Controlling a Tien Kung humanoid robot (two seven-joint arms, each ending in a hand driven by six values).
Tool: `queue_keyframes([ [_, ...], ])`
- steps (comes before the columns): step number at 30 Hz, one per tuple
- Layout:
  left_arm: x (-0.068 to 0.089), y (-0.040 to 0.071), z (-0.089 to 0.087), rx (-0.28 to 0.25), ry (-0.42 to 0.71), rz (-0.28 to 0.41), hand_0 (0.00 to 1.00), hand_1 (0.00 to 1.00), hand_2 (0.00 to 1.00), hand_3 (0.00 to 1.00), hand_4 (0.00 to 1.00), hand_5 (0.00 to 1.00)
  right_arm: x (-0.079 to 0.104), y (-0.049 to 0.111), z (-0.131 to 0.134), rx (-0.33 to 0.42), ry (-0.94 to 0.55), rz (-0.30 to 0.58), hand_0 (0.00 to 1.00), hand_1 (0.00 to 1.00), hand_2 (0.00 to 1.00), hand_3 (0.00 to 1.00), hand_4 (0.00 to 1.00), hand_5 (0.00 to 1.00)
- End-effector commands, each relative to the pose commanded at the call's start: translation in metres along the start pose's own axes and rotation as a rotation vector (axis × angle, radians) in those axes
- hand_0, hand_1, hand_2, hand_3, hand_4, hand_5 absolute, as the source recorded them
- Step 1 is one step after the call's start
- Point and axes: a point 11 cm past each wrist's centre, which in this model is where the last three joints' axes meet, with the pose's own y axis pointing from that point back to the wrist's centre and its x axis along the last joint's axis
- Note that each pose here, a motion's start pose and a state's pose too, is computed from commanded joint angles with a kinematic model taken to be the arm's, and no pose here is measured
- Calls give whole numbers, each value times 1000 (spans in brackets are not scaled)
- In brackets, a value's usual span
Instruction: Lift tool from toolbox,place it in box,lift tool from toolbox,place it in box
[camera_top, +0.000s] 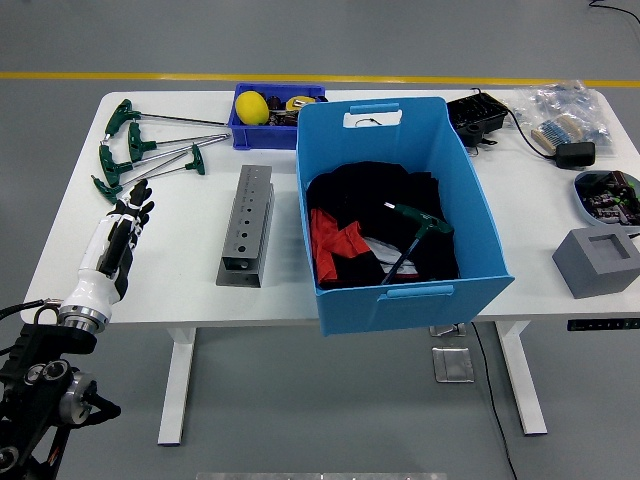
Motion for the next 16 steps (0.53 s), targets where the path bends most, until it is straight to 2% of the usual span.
queue_keyframes([
  [7,-1,-4,12,-1,-46,-46,961,952,998,919,883,958,0,0,-1,3,-9,1,616,631,702,541,775,624],
  [16,-9,-6,34,-36,-16,-56,953,952,998,919,882,945,3,1,-6,13,-12,4,616,630,702,541,774,621],
])
